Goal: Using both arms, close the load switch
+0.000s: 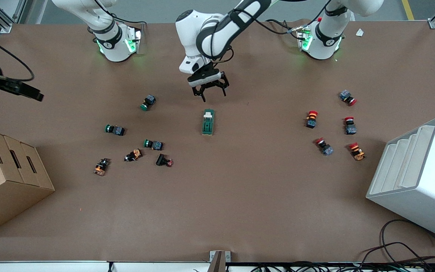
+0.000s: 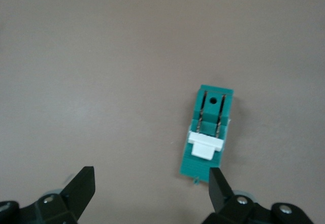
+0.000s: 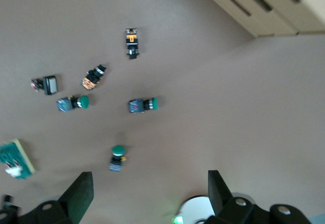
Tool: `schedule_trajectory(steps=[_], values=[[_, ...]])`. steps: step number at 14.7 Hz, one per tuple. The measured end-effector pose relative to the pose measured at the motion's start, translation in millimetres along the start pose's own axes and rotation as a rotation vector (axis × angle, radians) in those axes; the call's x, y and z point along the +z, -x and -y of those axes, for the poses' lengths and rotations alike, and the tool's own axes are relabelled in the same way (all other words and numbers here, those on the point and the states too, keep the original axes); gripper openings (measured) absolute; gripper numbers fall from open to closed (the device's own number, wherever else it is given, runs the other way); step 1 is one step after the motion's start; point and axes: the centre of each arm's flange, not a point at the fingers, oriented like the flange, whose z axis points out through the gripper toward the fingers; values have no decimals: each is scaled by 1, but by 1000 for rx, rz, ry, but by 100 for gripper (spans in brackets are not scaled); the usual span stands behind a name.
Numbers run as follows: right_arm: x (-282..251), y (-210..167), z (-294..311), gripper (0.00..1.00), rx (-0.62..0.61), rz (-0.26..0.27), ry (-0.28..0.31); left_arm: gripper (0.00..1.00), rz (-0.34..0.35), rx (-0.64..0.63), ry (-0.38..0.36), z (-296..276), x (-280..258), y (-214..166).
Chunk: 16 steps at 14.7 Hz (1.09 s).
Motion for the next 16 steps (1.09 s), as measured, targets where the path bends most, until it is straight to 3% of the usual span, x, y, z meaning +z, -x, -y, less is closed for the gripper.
schedule_trajectory(steps=[4,8,10,16], values=[[29,2,71,100,217,1,-5,99,-185,-63,85,-13,16,51],[67,10,140,100,381,27,-10,100,-350,9,182,-10,35,95],[84,8,163,100,462,45,-35,99,-407,42,190,-6,49,106],[146,24,238,100,642,26,-69,99,-586,60,229,8,90,137]])
